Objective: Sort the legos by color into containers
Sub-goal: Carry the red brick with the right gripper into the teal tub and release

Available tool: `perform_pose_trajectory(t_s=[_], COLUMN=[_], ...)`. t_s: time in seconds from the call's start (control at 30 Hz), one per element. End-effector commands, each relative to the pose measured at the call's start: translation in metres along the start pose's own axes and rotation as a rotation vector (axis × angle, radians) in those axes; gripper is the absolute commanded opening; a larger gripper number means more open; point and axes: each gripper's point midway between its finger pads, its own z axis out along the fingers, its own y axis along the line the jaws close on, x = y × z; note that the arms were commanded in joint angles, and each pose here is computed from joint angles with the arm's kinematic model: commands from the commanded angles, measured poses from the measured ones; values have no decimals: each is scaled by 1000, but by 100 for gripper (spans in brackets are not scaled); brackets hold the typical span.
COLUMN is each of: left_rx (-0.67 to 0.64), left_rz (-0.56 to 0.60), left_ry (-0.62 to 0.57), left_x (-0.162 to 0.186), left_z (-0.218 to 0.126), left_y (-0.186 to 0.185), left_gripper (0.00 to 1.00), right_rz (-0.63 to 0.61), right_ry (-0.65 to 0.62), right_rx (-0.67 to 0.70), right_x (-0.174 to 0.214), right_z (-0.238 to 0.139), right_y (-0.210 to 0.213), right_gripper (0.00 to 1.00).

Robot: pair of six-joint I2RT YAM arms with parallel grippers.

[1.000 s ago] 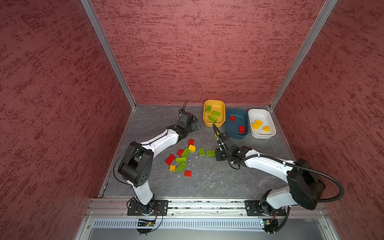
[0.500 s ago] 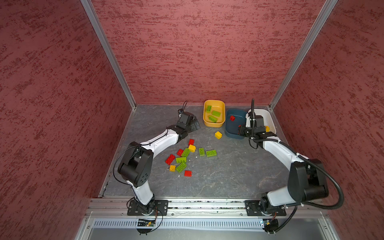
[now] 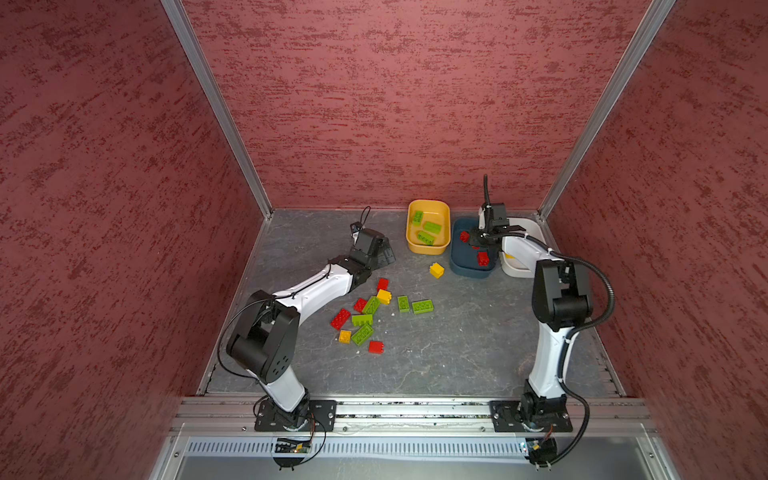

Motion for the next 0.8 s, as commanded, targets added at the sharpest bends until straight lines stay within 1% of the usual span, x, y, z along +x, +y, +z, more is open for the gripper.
perform_pose_trajectory(t_s=[0.0,0.1,0.17,0.3,0.43,0.67,0.73,0.77], left_rx=[14,10,8,5,-21,-33,-22,-17], left_rz=[-4,-7,-7,6,6,-17,-22,-23], left_ry=[-28,-28,-31,-29,-43,-60,-62,-62], left_x=[-7,-8,-8,-7,-6,-10,-11,-11], left_z=[-9,-10,-10,-10,-11,-14,-14,-14], left_y=[-2,0,1,1,8,10,8,7], left_gripper=[99,99,99,100,99,99,99,99], right_rz=[10,21,23,2,-26,-26,-39,-50], right_ry=[12,15,11,2,-20,-40,-36,-31], right_rx=[56,29,28,26,-19,-79,-86,-91], right_x=[-7,-12,-14,-15,-11,9,18,24], right_z=[9,10,6,-14,-43,-87,-98,-103], right_y=[-10,-4,-3,-2,5,21,27,31], right_gripper=[28,34,40,51,67,75,80,85])
